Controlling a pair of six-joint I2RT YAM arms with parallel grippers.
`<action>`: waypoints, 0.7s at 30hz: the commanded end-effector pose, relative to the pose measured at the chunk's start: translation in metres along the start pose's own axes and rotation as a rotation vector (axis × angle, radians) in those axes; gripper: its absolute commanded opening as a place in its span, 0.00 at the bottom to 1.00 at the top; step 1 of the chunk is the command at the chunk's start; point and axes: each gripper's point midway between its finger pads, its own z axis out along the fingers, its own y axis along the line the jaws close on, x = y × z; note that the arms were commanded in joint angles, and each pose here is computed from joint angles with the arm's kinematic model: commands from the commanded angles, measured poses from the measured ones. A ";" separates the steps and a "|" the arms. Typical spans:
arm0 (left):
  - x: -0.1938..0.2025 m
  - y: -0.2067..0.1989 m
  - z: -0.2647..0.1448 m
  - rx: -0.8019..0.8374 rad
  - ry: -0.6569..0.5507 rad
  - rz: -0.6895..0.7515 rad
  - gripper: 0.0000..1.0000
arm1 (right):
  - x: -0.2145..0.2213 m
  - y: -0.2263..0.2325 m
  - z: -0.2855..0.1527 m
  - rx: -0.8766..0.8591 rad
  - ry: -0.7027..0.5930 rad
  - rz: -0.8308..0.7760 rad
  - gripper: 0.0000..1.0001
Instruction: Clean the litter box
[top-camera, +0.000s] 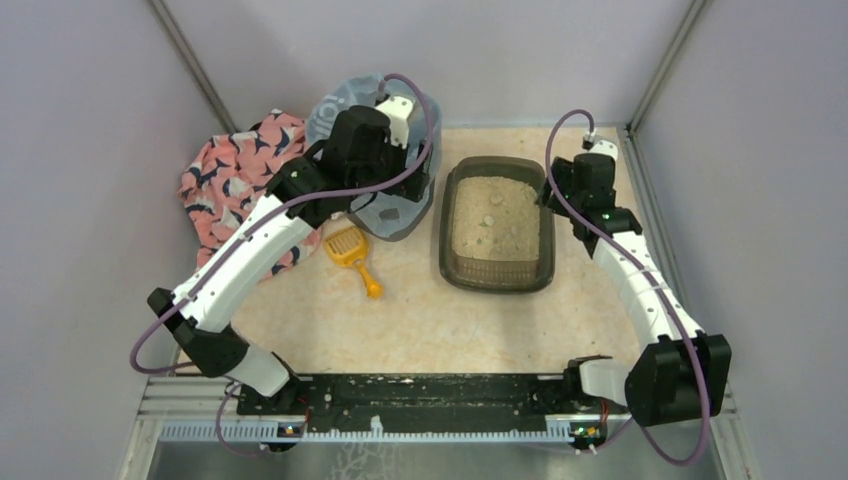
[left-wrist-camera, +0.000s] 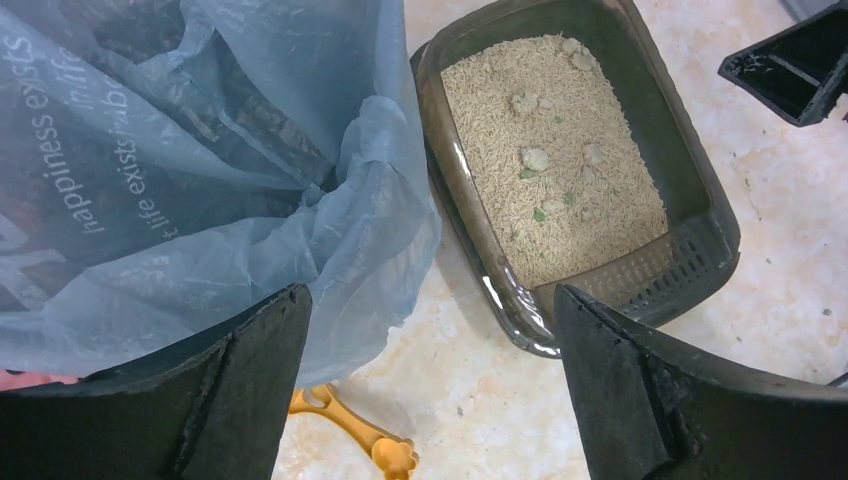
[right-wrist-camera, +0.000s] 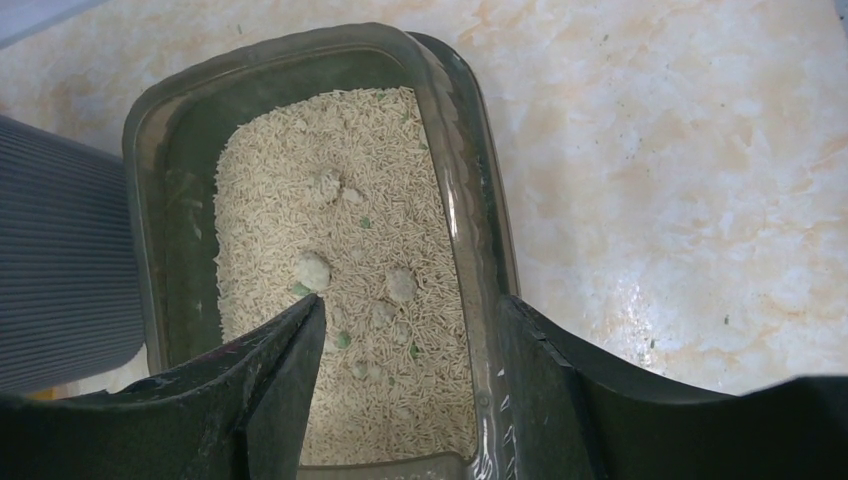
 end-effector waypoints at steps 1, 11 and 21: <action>-0.025 0.004 -0.010 0.002 -0.070 0.082 0.97 | -0.010 0.011 -0.002 -0.054 -0.051 -0.001 0.64; -0.001 0.030 0.027 -0.137 -0.013 0.189 0.99 | -0.001 0.007 0.003 -0.045 -0.033 -0.013 0.64; 0.004 0.034 0.031 -0.030 -0.047 0.205 0.99 | 0.010 0.006 0.010 -0.045 -0.009 -0.018 0.64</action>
